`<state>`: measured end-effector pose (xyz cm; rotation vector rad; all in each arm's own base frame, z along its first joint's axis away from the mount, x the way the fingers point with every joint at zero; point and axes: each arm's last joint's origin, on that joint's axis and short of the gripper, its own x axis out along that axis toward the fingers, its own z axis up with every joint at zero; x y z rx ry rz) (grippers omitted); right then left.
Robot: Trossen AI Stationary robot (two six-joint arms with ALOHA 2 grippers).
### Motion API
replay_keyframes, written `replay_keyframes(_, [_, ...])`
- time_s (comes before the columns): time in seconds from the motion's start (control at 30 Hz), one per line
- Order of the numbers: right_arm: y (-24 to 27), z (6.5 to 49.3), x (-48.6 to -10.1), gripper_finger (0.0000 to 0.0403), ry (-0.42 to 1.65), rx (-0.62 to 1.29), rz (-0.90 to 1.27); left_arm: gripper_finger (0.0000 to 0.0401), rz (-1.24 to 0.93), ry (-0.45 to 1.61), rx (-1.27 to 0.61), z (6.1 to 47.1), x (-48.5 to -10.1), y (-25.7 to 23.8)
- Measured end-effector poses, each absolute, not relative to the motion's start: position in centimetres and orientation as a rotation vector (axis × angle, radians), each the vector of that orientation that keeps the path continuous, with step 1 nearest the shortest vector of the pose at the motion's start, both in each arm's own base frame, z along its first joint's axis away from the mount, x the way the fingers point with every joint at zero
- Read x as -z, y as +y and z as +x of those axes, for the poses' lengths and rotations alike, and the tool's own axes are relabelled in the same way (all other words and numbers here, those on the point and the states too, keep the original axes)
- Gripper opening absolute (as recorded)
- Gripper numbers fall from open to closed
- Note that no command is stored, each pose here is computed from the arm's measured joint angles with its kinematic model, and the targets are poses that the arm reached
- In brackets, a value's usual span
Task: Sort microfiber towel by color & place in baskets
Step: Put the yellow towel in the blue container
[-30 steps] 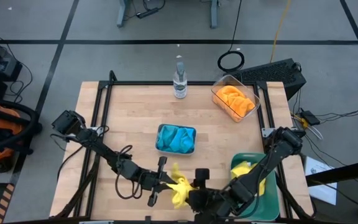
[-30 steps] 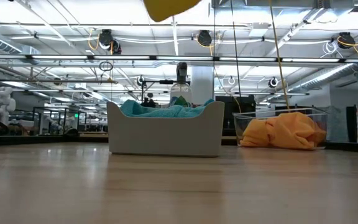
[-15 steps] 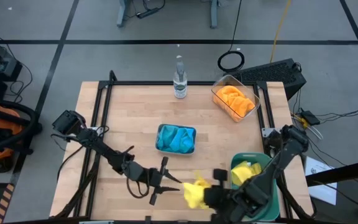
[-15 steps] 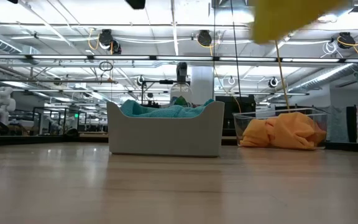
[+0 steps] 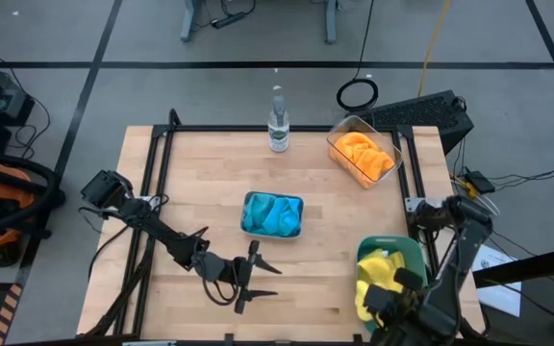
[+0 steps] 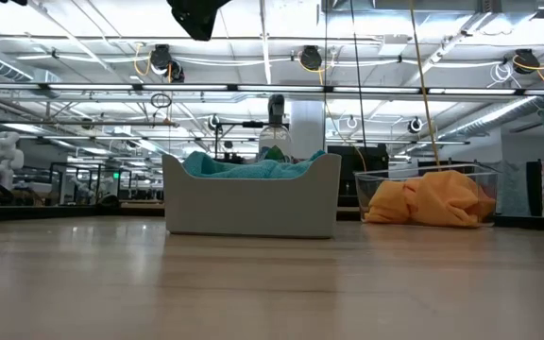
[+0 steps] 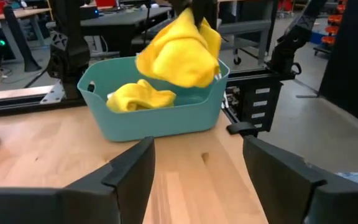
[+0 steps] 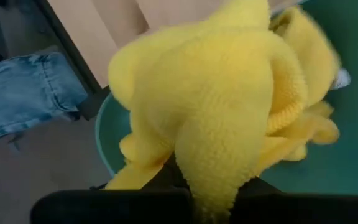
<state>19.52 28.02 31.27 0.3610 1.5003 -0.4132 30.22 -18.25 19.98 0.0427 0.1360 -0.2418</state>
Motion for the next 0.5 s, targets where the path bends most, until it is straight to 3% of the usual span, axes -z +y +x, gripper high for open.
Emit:
replay_keyframes(0.3, [28.8, 18.4, -27.4, 0.0011, 1.563, 0.522, 0.357, 0.0249, 0.055, 0.166, 0.250, 30.0, -19.7, -18.5])
replay_keyframes(0.5, [28.5, 18.5, -25.7, 0.0064, 1.598, 0.592, 0.405, 0.0249, 0.056, 0.168, 0.250, 30.0, -19.6, -18.5])
